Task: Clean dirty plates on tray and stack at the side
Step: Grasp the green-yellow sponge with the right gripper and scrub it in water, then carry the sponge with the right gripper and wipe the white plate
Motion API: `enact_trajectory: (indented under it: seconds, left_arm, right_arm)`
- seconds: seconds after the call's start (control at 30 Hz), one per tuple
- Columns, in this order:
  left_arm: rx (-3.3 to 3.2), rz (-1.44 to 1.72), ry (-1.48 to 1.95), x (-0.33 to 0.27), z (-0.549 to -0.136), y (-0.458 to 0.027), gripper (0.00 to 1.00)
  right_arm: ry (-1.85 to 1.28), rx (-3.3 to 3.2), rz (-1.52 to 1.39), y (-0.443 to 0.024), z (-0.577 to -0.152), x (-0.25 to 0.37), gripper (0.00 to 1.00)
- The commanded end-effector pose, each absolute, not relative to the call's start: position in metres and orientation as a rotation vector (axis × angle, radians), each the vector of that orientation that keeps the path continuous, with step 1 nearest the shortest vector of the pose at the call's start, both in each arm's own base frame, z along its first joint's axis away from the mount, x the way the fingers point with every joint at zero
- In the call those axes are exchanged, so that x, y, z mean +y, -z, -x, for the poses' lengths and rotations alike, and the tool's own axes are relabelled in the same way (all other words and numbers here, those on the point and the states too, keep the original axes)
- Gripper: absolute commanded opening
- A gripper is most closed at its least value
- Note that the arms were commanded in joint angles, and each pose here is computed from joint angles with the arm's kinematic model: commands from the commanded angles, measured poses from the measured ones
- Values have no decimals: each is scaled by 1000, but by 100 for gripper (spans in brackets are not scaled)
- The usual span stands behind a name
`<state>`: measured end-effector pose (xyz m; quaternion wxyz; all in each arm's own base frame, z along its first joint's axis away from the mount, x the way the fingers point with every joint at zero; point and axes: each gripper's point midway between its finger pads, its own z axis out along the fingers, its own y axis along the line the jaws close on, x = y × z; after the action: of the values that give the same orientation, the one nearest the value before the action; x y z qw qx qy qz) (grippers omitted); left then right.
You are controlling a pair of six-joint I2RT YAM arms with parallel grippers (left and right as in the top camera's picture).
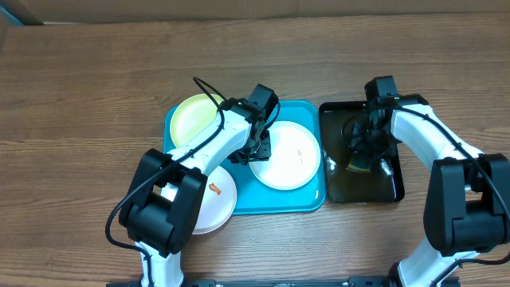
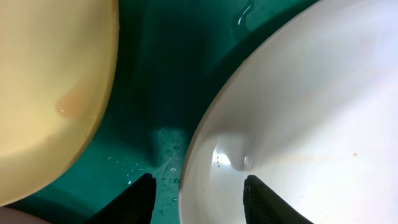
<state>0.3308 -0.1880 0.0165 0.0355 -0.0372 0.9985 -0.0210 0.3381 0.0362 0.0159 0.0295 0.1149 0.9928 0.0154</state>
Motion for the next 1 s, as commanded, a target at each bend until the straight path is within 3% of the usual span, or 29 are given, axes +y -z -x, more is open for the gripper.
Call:
enact_trajectory:
  seconds: [0.0, 0.23, 0.3, 0.37, 0.4, 0.47, 0.77, 0.97]
  left_arm:
    - [3065, 91, 44, -188, -330, -13, 48]
    - [3065, 91, 43, -188, -330, -13, 46]
    - [3068, 91, 41, -187, -329, -12, 46]
    - [3072, 91, 37, -186, -327, -10, 46]
    - [3073, 92, 36, -186, -327, -9, 45]
    - [3073, 91, 36, -186, -326, -7, 40]
    - [3072, 91, 38, -186, -326, -7, 4]
    - [3070, 103, 39, -185, -327, -7, 4]
  right_arm:
    - [-65, 3057, -361, -17, -339, 38, 6]
    - [-113, 3063, -359, -23, -341, 43, 4]
    - [-109, 3075, -360, -22, -338, 43, 18]
    - [-106, 3085, -362, -22, -335, 43, 23]
    - [-106, 3087, -363, -22, -335, 43, 22]
    - [-106, 3085, -362, -22, -335, 43, 4]
    - [-89, 3093, -325, -36, -340, 41, 4]
    - [-90, 3047, -250, -79, -352, 44, 4]
